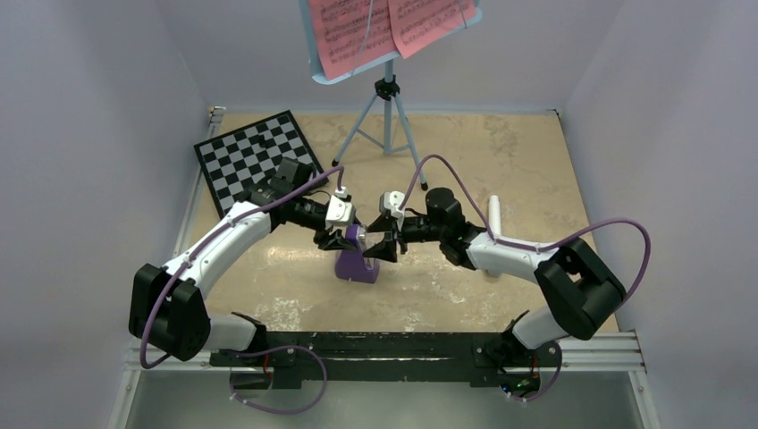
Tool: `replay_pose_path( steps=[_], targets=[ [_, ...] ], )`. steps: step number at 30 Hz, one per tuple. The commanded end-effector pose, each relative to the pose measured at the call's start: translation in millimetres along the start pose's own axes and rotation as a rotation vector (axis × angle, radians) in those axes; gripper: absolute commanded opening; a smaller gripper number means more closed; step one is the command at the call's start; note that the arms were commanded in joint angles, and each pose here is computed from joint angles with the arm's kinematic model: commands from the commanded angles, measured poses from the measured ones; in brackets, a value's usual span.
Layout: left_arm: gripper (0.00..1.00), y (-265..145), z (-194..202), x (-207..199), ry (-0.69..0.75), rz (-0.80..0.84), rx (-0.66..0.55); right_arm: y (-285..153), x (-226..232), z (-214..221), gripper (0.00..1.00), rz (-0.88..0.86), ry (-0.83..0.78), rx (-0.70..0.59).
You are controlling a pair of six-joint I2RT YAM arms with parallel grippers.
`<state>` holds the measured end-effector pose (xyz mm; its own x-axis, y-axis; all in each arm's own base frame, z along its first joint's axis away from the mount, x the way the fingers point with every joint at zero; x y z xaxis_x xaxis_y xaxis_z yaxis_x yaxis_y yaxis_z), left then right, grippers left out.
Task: Pack up the instrument practice props
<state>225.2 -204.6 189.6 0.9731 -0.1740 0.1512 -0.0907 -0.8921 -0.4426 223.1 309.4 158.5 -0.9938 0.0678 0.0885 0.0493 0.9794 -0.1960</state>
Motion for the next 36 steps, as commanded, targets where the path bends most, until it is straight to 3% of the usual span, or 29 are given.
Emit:
replay_pose_path(
  steps=[1, 16, 21, 36],
  targets=[
    [0.00, 6, 33, -14, -0.091, 0.026, 0.095, 2, -4, -14, 0.00, 0.053, -0.054, -0.076],
    [0.00, 7, 36, -11, -0.130, 0.008, 0.103, -7, 10, -23, 0.00, 0.067, -0.022, -0.152],
    [0.04, 7, 38, -16, -0.108, 0.030, 0.108, -3, 8, -17, 0.00, 0.062, -0.027, -0.158],
    [0.01, 7, 38, -13, -0.111, 0.034, 0.114, 2, 13, 9, 0.00, 0.054, -0.020, -0.116]
  ],
)
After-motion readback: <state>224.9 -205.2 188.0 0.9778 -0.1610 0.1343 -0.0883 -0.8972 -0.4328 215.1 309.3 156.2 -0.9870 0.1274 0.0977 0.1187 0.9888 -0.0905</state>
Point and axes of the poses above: each gripper's point midway between its finger pads, its own y axis out along the fingers, its own x axis along the line the jaws close on, z = x × y, the point moved 4 cm from there along -y, back along the fingers, and after that the axes turned 3 degrees about y, right-handed, at the moved point
